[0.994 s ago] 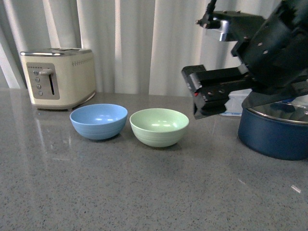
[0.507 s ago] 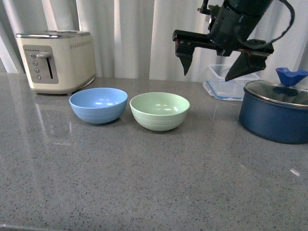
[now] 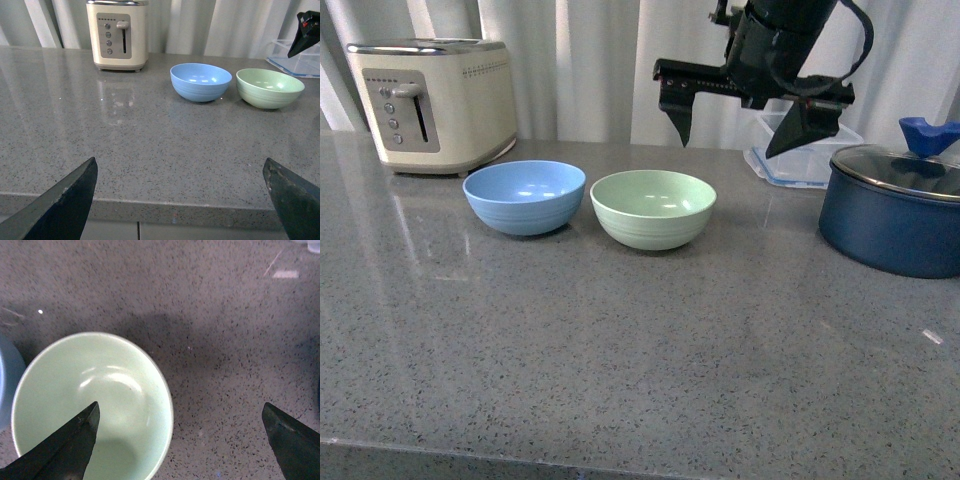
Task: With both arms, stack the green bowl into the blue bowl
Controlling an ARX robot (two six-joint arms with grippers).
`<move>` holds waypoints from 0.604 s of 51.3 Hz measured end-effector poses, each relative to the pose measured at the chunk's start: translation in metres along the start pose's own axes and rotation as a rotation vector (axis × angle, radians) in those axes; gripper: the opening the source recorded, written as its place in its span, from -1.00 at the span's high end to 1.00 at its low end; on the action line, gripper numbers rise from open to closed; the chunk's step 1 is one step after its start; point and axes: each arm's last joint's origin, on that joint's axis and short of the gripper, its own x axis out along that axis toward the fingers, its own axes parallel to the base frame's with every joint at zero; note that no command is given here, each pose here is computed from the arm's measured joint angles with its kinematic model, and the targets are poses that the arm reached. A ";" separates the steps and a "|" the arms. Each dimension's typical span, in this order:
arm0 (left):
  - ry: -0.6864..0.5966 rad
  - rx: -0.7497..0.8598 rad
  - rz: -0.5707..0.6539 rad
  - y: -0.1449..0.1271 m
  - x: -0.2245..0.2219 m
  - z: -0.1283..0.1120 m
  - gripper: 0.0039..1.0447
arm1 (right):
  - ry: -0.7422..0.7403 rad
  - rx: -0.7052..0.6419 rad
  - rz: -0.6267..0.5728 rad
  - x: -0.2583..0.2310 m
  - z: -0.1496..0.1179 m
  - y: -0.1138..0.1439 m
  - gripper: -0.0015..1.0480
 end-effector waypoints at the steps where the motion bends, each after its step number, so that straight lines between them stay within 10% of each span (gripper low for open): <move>1: 0.000 0.000 0.000 0.000 0.000 0.000 -0.87 | 0.008 -0.002 -0.002 0.002 -0.003 -0.001 -0.81; 31: 0.000 0.000 0.000 0.000 0.000 0.000 -0.87 | 0.068 -0.026 0.004 0.019 -0.022 -0.006 -0.81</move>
